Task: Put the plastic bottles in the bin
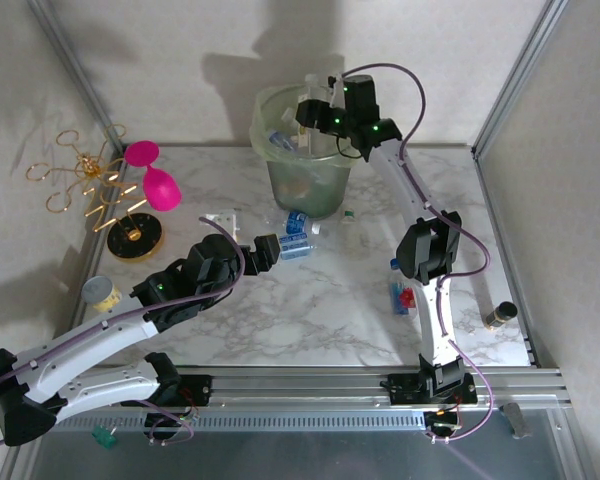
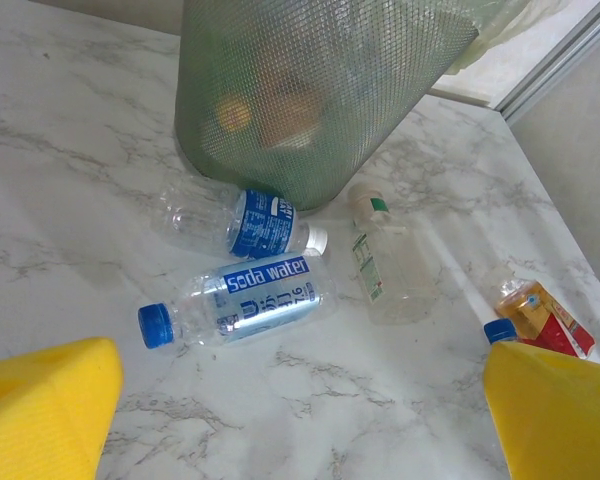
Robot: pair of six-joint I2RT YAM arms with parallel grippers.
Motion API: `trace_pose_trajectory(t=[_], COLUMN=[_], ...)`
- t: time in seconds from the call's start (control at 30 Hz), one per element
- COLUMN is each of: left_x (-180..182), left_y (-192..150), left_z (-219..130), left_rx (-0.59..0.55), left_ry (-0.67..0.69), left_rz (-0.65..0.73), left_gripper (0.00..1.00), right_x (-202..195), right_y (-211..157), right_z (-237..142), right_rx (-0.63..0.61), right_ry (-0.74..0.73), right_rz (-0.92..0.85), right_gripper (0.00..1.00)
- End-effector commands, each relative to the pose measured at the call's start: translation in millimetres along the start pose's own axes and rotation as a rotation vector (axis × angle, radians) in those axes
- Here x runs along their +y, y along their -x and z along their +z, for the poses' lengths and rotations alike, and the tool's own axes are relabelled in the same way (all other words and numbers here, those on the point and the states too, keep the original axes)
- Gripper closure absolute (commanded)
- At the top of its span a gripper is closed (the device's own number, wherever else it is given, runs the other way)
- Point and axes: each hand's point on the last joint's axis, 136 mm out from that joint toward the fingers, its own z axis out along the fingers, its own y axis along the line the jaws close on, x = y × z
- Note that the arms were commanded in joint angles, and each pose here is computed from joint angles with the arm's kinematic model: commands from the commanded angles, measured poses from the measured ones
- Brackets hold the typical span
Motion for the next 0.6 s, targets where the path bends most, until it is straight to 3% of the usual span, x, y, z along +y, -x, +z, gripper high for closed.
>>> trace_pose_trajectory(t=[0.0, 0.23, 0.47, 0.57], left_x=[-6, -5, -5, -4], left_y=[17, 20, 33, 42], left_z=[-5, -7, -16, -23], left_rx=[-0.032, -0.037, -0.069, -0.091], left_ry=[-0.015, -0.013, -0.013, -0.01], left_rz=[0.004, 0.009, 0.009, 0.016], left_gripper=[0.07, 0.07, 0.07, 0.07], right_x=[-2, 9, 23, 31], right_y=[4, 41, 51, 49], right_z=[-2, -38, -61, -71], right_rx=[-0.009, -0.115, -0.138, -0.131], right_ry=[-0.003, -0.034, -0.026, -0.01], right_rz=[-0.005, -0.051, -0.087, -0.099], right_gripper=[0.3, 0.29, 0.47, 0.5])
